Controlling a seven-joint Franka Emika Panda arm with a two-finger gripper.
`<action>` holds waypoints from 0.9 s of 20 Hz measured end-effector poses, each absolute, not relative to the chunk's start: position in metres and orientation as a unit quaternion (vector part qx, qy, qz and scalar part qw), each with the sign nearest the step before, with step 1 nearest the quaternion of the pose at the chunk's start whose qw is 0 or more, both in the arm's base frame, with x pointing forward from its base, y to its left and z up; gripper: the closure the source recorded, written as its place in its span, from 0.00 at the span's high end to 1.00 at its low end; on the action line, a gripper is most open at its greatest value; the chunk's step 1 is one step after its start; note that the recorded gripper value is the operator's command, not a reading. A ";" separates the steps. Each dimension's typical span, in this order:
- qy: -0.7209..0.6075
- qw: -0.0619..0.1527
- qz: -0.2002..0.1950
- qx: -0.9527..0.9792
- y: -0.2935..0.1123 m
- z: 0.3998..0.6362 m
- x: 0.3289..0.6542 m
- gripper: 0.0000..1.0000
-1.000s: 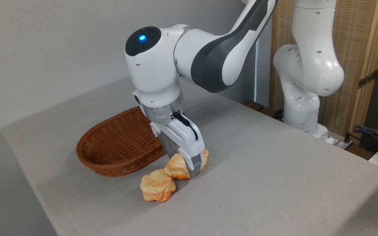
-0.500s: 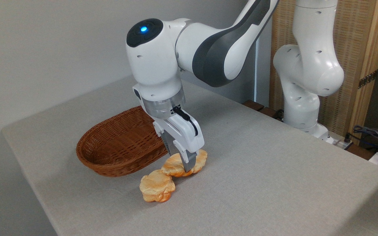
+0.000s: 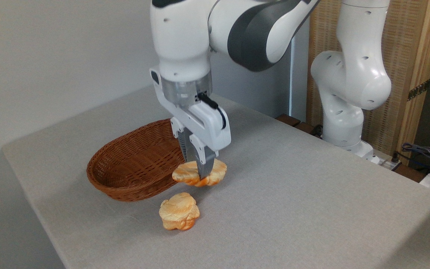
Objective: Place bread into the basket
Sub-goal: 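Lift the held bread roll up off the table, then carry the bread roll over the wicker basket and lower it inside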
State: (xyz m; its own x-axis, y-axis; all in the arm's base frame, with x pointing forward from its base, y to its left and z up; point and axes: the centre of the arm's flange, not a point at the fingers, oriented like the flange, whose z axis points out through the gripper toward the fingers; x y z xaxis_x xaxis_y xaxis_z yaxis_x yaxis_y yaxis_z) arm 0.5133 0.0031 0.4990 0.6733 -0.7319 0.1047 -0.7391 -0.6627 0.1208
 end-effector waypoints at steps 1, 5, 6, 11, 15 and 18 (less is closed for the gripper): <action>-0.404 0.075 0.032 0.911 0.004 0.507 0.513 0.37; -0.402 0.094 0.073 0.908 -0.009 0.538 0.515 0.76; -0.405 0.106 0.086 0.904 -0.019 0.546 0.516 0.85; -0.417 0.116 0.085 0.898 -0.093 0.557 0.513 1.00; -0.436 0.117 0.066 0.890 -0.130 0.543 0.511 1.00; -0.436 0.117 0.055 0.891 -0.143 0.534 0.511 1.00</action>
